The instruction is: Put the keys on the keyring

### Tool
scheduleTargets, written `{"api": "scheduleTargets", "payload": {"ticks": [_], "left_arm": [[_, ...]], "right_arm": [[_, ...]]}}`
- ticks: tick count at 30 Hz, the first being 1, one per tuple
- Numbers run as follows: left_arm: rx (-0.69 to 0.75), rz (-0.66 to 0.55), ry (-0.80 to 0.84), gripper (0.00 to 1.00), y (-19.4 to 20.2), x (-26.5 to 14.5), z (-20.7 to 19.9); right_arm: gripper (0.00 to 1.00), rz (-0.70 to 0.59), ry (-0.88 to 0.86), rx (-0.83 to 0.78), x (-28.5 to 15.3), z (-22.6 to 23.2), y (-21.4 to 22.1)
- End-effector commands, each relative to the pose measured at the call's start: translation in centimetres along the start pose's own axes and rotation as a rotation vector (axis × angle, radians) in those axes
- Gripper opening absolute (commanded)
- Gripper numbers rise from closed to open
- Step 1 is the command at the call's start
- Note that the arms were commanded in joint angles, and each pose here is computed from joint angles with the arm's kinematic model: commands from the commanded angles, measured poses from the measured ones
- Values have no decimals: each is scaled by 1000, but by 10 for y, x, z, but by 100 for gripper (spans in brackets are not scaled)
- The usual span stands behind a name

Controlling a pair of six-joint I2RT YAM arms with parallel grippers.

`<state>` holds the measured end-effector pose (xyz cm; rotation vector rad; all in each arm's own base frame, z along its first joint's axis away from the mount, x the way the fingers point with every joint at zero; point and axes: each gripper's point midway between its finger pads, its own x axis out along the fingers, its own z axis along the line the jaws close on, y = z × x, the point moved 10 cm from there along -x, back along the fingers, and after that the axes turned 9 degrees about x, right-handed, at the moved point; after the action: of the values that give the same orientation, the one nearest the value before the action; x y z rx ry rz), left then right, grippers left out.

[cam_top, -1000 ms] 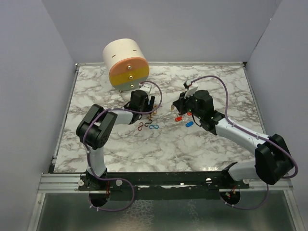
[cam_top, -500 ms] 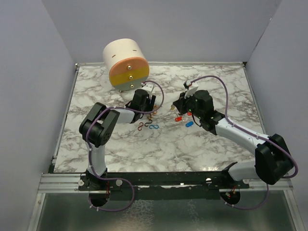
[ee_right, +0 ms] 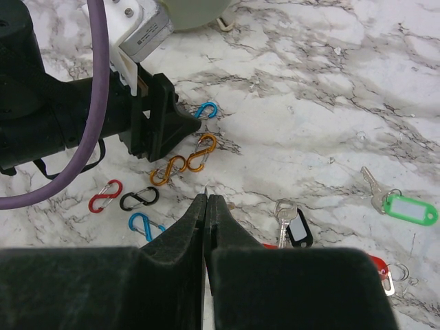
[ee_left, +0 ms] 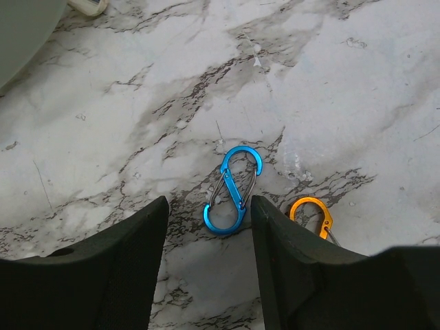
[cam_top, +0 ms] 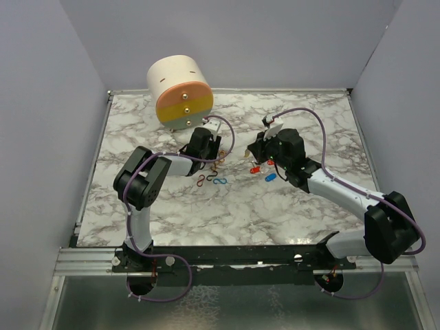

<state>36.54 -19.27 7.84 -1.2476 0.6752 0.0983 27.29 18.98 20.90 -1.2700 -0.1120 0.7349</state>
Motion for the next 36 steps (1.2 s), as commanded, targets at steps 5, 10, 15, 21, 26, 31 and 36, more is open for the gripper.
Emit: {"api": "scheduleTargets", "payload": {"ticks": [5,10,15,21,26,31,36], "left_arm": [[15,29,44,53,9,8,-4],[12,30,53,51,9,10,-5],[7,36,53,45,11,12,-5],[-35,51,87,45,18,13,-1],[-51,55,105,43,19,14,0],[-58,64,110,40,21,15,1],[-61,68,118,32,21,15,0]], "right_arm": [[1,-1,28,-14,1,-2,1],[1,-1,26,-14,2,-1,0],[1,-2,27,-15,1,-2,0],[1,1,30,-16,1,-2,1],[1,-2,30,-17,1,-2,0],[1,-4,30,-17,-1,-2,0],[1,-3,30,-18,0,-2,0]]}}
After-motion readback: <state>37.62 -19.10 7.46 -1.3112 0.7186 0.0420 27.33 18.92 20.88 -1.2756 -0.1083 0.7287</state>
